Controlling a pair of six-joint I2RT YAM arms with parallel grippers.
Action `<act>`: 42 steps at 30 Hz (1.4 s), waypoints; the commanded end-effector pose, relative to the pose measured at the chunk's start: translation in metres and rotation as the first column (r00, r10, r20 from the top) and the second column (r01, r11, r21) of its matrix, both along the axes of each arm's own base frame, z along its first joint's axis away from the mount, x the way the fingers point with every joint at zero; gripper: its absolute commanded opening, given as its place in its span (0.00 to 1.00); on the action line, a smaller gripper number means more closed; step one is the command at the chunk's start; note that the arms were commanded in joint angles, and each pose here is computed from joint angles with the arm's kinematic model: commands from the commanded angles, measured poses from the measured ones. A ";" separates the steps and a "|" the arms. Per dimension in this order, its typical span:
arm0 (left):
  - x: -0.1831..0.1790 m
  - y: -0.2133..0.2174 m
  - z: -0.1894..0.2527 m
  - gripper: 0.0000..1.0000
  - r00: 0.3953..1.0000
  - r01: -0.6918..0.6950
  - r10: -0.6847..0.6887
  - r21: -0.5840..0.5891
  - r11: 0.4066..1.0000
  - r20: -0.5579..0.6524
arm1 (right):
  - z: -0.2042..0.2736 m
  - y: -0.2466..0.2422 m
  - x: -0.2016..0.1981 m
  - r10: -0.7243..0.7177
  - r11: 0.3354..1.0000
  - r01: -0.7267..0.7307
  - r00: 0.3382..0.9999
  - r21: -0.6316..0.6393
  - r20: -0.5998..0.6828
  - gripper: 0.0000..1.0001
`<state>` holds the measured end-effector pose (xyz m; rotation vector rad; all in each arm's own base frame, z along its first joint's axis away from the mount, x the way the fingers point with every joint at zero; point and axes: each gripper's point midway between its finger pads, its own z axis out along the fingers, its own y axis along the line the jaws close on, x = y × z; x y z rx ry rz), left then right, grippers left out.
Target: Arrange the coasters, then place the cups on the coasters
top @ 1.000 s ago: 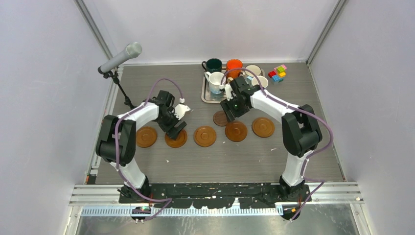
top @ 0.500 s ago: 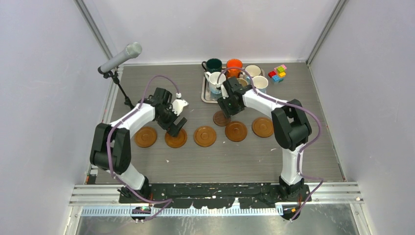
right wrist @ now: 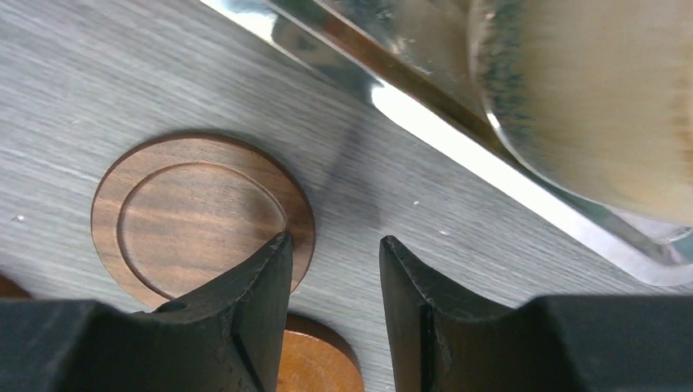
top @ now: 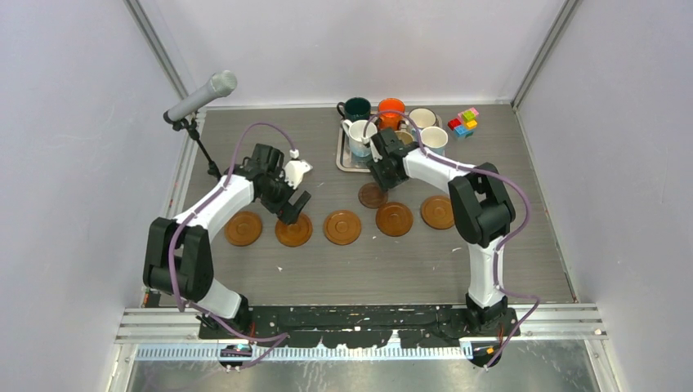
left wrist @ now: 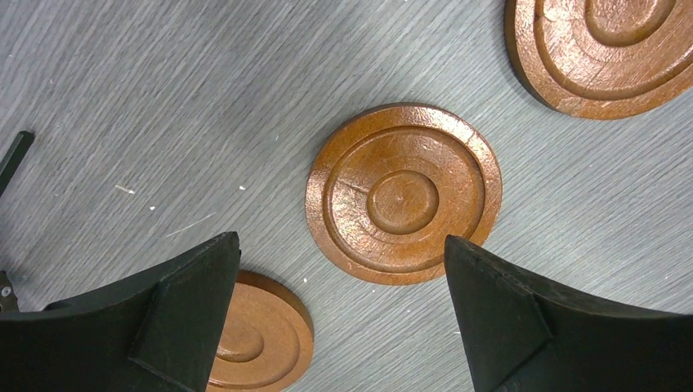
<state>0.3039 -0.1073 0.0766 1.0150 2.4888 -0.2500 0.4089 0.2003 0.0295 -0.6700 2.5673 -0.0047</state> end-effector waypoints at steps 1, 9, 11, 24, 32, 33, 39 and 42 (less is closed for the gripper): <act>0.003 0.000 0.016 0.98 0.998 -0.011 0.011 -0.009 1.000 0.058 | -0.001 -0.041 0.007 -0.044 0.994 0.048 0.998 -0.097 0.046 0.48; 0.001 0.001 0.017 0.98 0.998 -0.011 0.012 -0.008 1.000 0.055 | -0.001 -0.088 0.006 -0.114 0.988 0.116 0.993 -0.105 0.028 0.47; 0.001 0.002 0.018 0.98 0.998 -0.013 0.013 -0.005 1.000 0.059 | 0.000 -0.100 0.005 -0.128 0.986 0.130 0.991 -0.105 0.024 0.46; 0.005 0.002 0.032 0.98 0.997 -0.021 0.021 -0.003 1.000 0.080 | -0.008 -0.185 0.000 -0.232 0.962 0.230 0.973 -0.147 0.002 0.46; -0.004 0.002 0.040 1.00 0.998 -0.012 0.013 -0.011 1.000 0.059 | -0.008 -0.242 -0.010 -0.294 0.942 0.286 0.956 -0.177 -0.021 0.46; -0.006 0.003 0.040 1.00 0.999 -0.010 0.011 -0.010 1.000 0.054 | -0.009 -0.253 -0.014 -0.310 0.937 0.300 0.950 -0.178 -0.031 0.46; -0.015 -0.003 0.037 1.00 1.000 -0.012 0.012 -0.049 0.999 0.018 | -0.012 -0.290 -0.045 -0.354 0.927 0.333 0.928 -0.172 -0.113 0.46; -0.018 -0.008 0.037 1.00 1.000 -0.006 0.006 -0.072 0.997 0.000 | -0.017 -0.306 -0.066 -0.372 0.923 0.346 0.915 -0.170 -0.159 0.46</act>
